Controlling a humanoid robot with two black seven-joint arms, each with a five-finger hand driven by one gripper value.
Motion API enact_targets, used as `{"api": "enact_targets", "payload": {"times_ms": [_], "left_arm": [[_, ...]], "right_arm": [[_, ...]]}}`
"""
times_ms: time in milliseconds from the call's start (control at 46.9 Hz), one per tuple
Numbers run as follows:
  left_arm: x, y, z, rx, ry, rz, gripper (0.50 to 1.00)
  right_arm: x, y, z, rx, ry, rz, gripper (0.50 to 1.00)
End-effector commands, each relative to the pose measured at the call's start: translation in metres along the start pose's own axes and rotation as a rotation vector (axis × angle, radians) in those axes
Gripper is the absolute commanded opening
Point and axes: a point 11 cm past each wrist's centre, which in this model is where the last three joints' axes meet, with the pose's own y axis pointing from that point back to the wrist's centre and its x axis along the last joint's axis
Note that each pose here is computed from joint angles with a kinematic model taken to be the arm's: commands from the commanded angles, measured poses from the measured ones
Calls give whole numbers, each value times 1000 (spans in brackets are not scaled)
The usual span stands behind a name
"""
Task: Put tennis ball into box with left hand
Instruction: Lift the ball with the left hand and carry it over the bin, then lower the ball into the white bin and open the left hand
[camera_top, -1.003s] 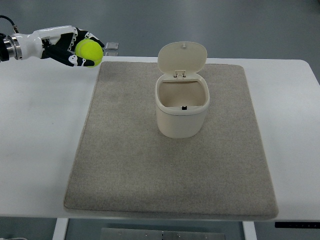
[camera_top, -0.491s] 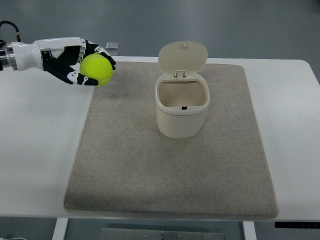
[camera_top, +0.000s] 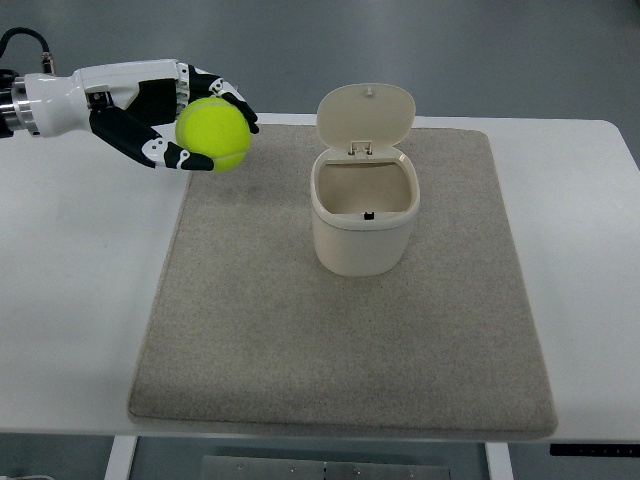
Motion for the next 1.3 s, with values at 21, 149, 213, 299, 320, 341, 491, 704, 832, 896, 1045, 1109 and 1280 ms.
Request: {"api": "enact_targets", "payload": {"times_ms": [21,149,213,299,320,341,491,704,832,896,1045,1109,1280], "left_arm": [[-4,-15,1,-25,2,-10,546],[-10,-32,1,-53,10,-13,546],[-12,-40,-1,-62,9,-7,546],[-14,-45,-3,-65,9,0,546],[-15,-48,-3,-68,8,0,546],[-16,-50,-4,-71,7,2,546],[-17,-67,-7,-87,12,33,546],[-22,-91,-19,-119,78,81,544],[-29,-98,-24,-130,111,91,544],[-33,-101,-27,-134,130,90,544],[-42,-109,-34,-143,161,97,546],[-41,-111,-34,-149,175,108,546],[-42,-115,-33,-169,217,120,546]], "right_arm": [[0,0,0,0,0,0,901],[0,0,0,0,0,0,901],[0,0,0,0,0,0,901],[0,0,0,0,0,0,901],[0,0,0,0,0,0,901],[0,0,0,0,0,0,901],[0,0,0,0,0,0,901],[0,0,0,0,0,0,901],[0,0,0,0,0,0,901],[0,0,0,0,0,0,901],[0,0,0,0,0,0,901],[0,0,0,0,0,0,903],[0,0,0,0,0,0,901]]}}
